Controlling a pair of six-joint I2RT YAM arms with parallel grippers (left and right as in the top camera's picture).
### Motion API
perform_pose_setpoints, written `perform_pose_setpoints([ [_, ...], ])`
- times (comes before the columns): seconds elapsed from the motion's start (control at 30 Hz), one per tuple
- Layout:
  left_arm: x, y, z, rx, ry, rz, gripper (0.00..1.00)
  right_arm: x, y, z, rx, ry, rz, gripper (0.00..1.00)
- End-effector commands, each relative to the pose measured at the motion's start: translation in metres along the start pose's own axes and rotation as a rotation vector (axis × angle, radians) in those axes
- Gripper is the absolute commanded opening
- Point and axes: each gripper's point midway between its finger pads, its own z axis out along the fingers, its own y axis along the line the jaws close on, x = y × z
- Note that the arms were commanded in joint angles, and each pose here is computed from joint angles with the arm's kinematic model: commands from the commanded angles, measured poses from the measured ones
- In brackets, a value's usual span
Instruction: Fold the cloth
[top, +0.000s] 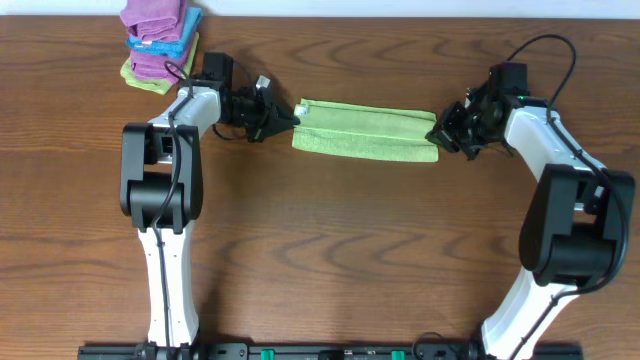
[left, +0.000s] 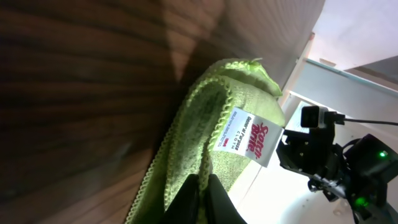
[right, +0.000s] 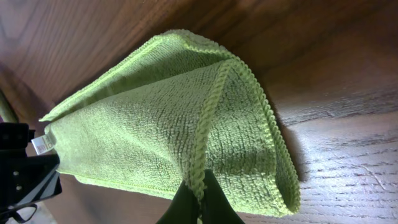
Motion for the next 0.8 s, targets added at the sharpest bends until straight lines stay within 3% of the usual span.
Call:
perform_pose_setpoints([
  [0.0, -0.009, 0.009, -0.001, -0.03, -0.03, 0.021, 0.06, -0.008, -0.005, -0.001, 0.025, -0.025, -0.016, 0.02],
  [0.4, -0.055, -0.034, -0.006, 0.095, -0.186, 0.087, 0.06, -0.033, -0.003, -0.003, 0.034, -0.133, -0.012, 0.02],
  [0.77, -0.024, -0.02, 0.004, 0.063, -0.065, 0.044, 0.06, -0.013, -0.018, -0.002, 0.093, -0.059, 0.033, 0.02],
])
